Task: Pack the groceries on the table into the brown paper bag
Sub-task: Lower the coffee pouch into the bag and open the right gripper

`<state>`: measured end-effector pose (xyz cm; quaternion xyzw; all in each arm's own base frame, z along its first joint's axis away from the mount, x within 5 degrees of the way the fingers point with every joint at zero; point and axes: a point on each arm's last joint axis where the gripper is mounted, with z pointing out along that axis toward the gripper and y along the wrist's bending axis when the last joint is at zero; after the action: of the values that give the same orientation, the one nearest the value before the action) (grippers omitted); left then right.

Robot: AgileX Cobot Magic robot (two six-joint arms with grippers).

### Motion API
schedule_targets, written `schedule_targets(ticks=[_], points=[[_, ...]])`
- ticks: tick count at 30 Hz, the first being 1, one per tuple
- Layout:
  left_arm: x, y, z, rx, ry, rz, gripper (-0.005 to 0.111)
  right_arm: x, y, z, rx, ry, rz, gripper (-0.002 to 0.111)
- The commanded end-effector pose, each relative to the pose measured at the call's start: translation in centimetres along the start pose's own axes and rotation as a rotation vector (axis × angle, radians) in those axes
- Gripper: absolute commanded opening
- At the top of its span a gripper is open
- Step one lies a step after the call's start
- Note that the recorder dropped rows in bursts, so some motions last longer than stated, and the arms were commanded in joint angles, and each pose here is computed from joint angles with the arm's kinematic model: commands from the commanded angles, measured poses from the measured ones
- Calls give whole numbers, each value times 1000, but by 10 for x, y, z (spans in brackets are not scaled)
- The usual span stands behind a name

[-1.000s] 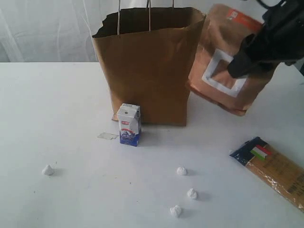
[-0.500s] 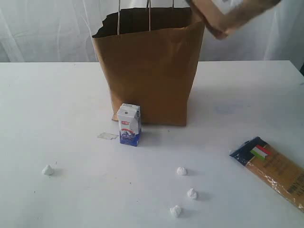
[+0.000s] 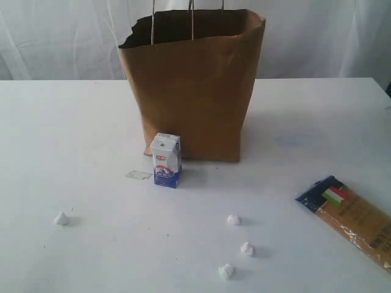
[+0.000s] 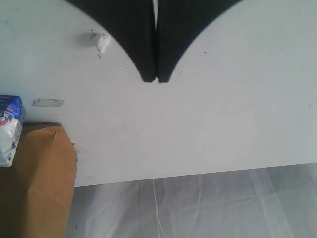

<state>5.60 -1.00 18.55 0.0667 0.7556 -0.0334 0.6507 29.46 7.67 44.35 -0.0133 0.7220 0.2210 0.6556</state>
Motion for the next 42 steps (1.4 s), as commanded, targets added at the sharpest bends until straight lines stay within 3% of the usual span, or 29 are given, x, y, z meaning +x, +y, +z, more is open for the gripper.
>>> schedule_targets(ticks=[1, 8, 12, 16, 21, 25, 32, 36, 42], points=[[0, 0, 0, 6, -8, -1, 0, 2, 14, 20, -80, 48, -87, 15], [0, 0, 0, 6, -8, -1, 0, 4, 48, 60, -251, 59, -215, 15], [0, 0, 0, 6, -8, -1, 0, 33, 38, 94, -241, 133, -223, 15], [0, -1, 0, 9, -8, -1, 0, 38, 34, 101, -216, 121, -293, 15], [0, -2, 0, 28, -8, 2, 0, 60, 39, 107, -336, 235, -293, 15], [0, -2, 0, 28, -8, 2, 0, 75, 35, 117, -340, 276, -293, 15], [0, -2, 0, 28, -8, 2, 0, 81, 32, 122, -334, 284, -335, 18], [0, -2, 0, 28, -8, 2, 0, 84, 23, 131, -252, 249, -401, 22], [0, -2, 0, 28, -8, 2, 0, 103, 24, 136, -319, 337, -361, 26]])
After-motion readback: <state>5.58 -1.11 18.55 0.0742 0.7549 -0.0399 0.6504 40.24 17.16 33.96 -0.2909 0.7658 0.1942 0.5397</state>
